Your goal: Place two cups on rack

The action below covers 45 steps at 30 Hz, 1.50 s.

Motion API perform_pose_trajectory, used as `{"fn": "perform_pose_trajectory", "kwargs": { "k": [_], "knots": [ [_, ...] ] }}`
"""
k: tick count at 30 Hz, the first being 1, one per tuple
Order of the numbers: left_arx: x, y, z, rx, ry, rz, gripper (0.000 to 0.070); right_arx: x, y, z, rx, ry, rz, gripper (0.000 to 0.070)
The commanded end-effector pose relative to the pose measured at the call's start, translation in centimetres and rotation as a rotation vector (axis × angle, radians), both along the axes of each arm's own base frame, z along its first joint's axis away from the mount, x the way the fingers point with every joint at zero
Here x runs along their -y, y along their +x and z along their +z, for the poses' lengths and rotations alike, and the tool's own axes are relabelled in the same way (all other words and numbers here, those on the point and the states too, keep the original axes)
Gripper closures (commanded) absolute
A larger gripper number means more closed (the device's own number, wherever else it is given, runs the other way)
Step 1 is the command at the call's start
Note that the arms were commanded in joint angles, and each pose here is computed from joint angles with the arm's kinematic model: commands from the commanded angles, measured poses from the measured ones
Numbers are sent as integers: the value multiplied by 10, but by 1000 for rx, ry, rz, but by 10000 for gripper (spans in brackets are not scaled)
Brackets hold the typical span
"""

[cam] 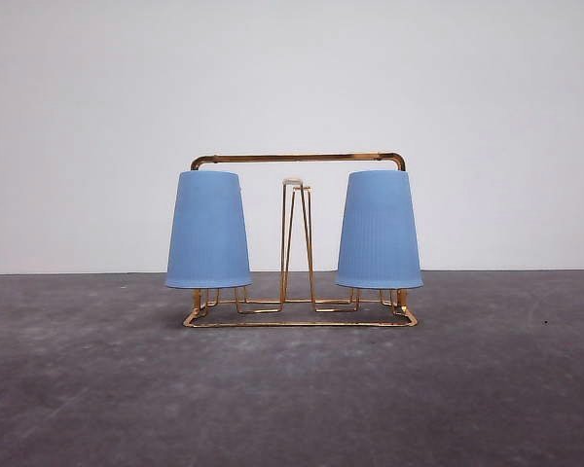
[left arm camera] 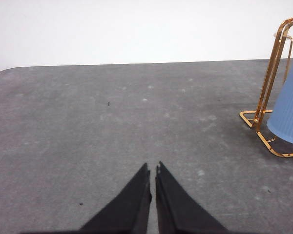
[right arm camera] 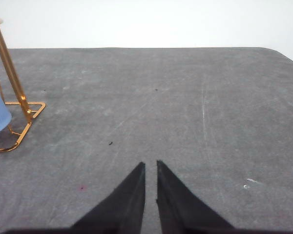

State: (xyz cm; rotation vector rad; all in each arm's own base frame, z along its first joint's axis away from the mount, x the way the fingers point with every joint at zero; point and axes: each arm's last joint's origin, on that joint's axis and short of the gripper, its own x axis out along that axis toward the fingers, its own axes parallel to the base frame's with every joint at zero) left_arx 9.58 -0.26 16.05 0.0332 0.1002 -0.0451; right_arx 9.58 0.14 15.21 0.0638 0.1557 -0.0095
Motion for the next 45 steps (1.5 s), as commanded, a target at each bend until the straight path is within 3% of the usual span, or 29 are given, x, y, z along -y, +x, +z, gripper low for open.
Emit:
{"fn": "perform_pose_trajectory", "kwargs": {
  "k": [1, 45],
  "knots": [
    [0, 1, -3, 1, 4, 2, 700, 0, 0, 0, 7, 10, -2, 660],
    [0, 1, -3, 1, 4, 2, 700, 0, 0, 0, 7, 10, -2, 660]
  ]
}}
